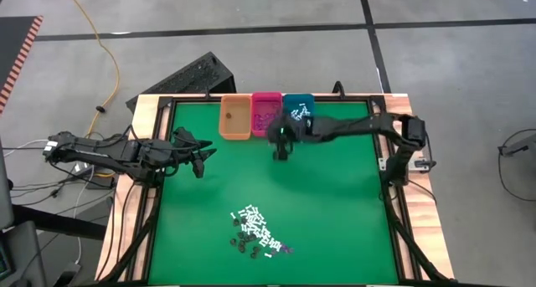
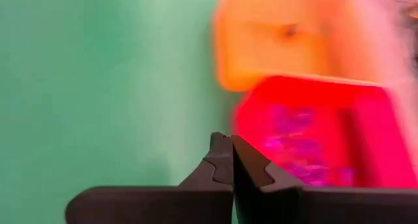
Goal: Sort Halloween decoration
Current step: Put the violet witch hat toy into the red bin
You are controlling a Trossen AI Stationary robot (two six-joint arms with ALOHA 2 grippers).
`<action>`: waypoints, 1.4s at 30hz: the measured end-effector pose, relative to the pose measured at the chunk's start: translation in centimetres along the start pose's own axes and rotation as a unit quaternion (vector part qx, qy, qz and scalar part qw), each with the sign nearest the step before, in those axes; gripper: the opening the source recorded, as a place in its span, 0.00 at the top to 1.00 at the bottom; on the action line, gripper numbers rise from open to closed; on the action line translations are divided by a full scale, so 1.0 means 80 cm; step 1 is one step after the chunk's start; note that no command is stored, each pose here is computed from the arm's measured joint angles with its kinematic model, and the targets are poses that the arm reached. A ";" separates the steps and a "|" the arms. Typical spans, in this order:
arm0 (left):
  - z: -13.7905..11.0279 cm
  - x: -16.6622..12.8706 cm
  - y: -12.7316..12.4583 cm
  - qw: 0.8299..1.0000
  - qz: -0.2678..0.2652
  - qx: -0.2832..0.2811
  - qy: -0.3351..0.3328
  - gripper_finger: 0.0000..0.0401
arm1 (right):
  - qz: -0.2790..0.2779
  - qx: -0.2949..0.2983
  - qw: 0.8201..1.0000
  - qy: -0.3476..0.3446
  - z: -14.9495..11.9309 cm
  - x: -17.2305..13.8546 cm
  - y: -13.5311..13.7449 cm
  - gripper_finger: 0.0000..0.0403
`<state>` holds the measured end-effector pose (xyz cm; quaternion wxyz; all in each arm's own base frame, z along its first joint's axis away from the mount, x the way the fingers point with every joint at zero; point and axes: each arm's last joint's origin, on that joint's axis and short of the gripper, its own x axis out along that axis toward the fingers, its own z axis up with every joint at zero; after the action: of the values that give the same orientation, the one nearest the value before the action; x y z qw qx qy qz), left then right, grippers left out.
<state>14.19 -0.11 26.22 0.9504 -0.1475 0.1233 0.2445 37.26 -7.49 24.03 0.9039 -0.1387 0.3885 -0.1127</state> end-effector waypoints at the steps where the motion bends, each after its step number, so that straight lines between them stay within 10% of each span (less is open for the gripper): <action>1: 0.000 0.000 0.000 1.000 0.000 0.000 0.000 0.64 | -0.015 0.015 1.000 -0.010 -0.001 0.002 -0.015 0.95; 12: 0.000 0.000 0.000 1.000 0.000 0.001 0.000 0.64 | -0.056 0.093 0.993 -0.054 -0.013 0.008 -0.085 0.62; 17: 0.000 0.000 0.000 1.000 -0.001 0.000 0.000 0.64 | 0.042 0.123 0.989 -0.074 -0.005 0.005 -0.062 0.47; 27: 0.000 0.000 -0.001 1.000 -0.008 0.001 0.005 0.64 | 0.299 0.120 0.946 0.049 0.007 -0.035 0.105 0.53; 42: -0.001 0.000 -0.001 1.000 -0.009 0.001 0.005 0.64 | 0.276 0.125 0.951 0.059 -0.005 -0.140 0.311 0.55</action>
<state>14.20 -0.16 26.18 0.9520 -0.1490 0.1274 0.2352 31.79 19.26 22.87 0.8852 0.0953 0.4473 0.0853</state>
